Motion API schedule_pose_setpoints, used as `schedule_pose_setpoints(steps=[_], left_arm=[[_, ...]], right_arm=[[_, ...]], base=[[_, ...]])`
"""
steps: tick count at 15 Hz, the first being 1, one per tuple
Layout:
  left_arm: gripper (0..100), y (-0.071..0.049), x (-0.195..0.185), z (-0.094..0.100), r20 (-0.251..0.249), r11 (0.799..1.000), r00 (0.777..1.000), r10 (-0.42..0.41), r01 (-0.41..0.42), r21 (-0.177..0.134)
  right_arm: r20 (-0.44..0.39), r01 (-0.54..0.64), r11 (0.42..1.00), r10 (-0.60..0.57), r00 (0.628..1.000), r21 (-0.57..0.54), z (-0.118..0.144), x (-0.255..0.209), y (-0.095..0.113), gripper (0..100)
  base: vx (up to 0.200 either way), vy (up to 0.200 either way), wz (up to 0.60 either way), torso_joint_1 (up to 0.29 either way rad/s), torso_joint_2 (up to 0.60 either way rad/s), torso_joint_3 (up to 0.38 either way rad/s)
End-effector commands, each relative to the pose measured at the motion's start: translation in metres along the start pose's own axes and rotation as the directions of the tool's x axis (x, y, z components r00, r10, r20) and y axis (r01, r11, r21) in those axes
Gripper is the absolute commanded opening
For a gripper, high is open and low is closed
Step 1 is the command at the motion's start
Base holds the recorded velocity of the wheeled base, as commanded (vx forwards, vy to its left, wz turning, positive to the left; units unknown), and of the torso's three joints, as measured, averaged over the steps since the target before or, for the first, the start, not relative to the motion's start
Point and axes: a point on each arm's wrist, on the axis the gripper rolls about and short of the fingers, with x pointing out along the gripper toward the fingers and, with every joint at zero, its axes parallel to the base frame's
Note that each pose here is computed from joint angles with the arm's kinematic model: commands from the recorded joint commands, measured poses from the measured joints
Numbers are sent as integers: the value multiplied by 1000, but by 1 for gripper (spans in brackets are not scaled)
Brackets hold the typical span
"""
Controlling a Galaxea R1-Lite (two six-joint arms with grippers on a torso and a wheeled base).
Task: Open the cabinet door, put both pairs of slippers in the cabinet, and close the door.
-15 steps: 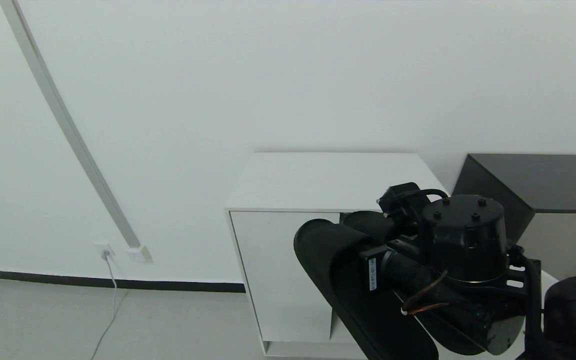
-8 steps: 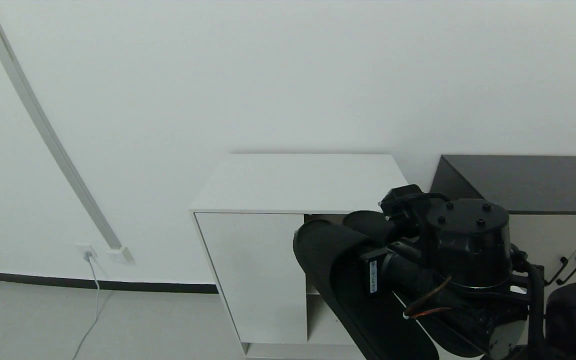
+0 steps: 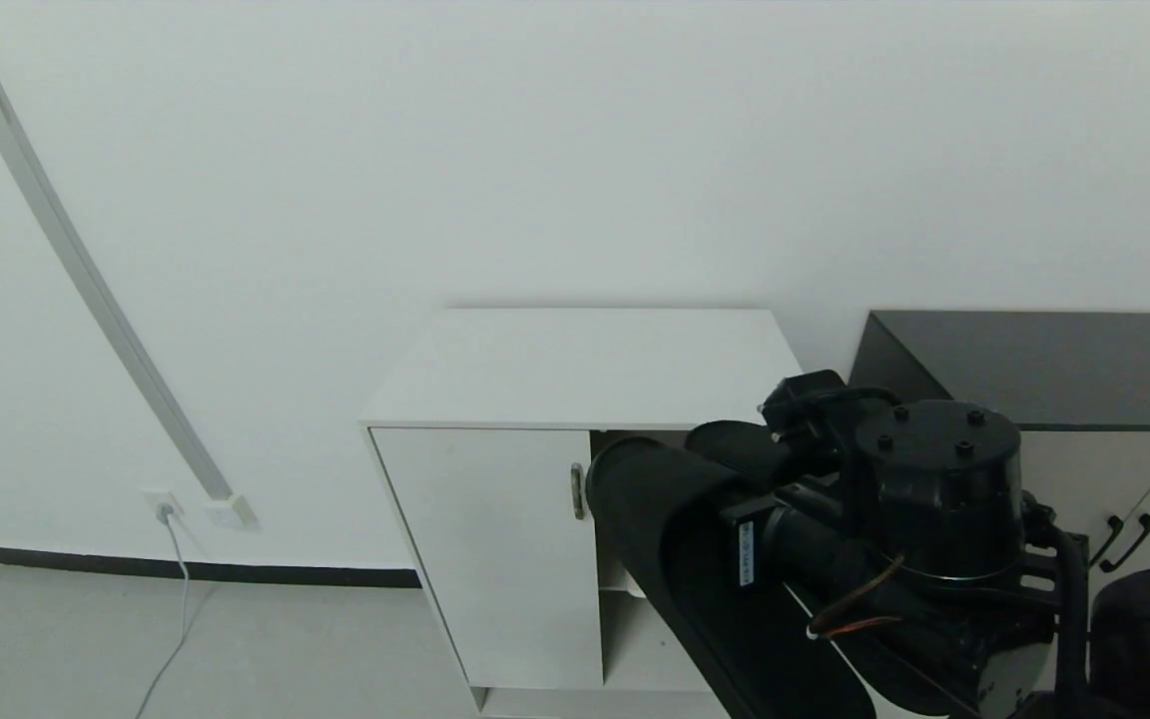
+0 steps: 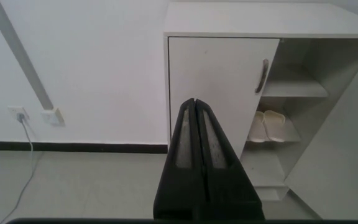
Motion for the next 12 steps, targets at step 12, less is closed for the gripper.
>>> schedule_pose_setpoints(steps=[12], left_arm=[[0, 0, 0, 0, -1, 1000, 1000, 0, 0, 0]], right_arm=[[-2, 5, 1000, -5, 1000, -27, -9, 3, -5, 0]], base=[[0, 0, 0, 0, 0, 0]])
